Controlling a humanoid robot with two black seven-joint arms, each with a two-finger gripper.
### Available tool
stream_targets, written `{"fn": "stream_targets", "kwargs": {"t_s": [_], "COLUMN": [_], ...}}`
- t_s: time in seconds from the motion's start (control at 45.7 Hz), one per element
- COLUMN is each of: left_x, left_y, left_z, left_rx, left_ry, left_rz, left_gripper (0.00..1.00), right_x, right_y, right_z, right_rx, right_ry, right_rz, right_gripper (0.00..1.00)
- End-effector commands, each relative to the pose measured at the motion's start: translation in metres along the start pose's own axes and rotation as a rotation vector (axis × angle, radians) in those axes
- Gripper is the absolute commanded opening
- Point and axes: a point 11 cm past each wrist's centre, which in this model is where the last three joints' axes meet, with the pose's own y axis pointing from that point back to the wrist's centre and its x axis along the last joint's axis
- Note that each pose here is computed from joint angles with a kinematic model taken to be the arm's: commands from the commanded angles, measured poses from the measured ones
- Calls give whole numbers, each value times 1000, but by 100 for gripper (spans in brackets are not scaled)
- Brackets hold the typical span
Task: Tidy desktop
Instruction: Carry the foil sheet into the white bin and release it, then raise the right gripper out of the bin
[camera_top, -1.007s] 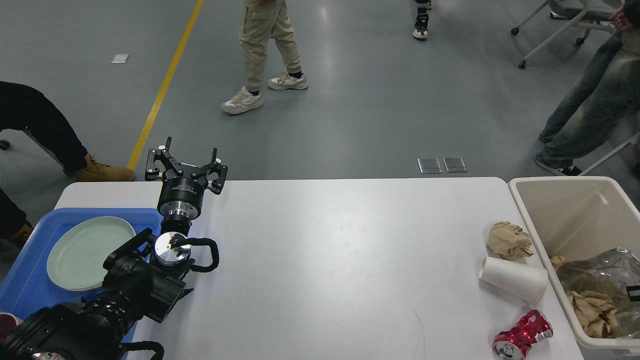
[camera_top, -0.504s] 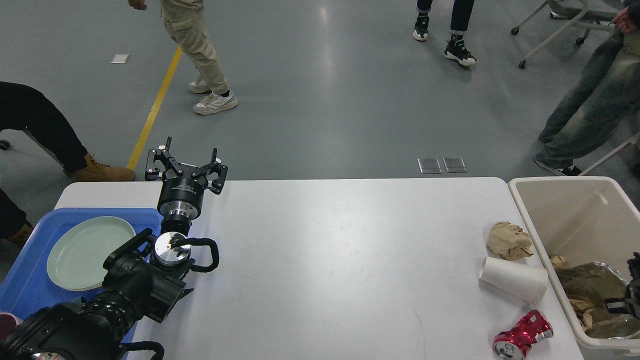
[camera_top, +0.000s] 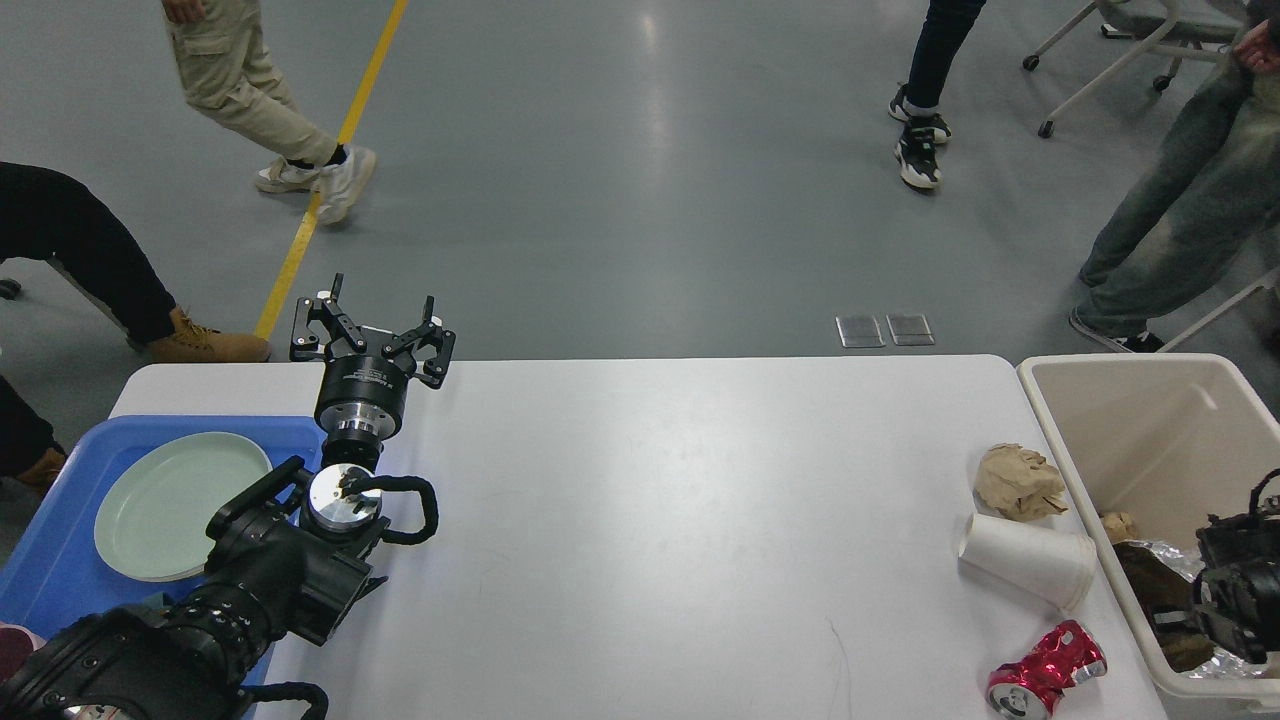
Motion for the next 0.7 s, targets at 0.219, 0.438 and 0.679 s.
{"fn": "stream_targets", "kwargs": {"t_s": [0.219,0.438,0.679], "left_x": [0,0,0], "left_y": [0,0,0], "left_z": [0,0,0], "left_rx": [1,1,0], "left_ry": [0,-1,0], "left_rz": [-1,1,1], "left_gripper": [97,97,97], "right_x": [9,18,77], "right_y": [4,14,70], "right_z": [35,64,107], "right_rx": [-14,-41,-16], "right_ry": [-149,-201,-315], "right_rz": [41,53,144], "right_gripper": [99,100,100]}}
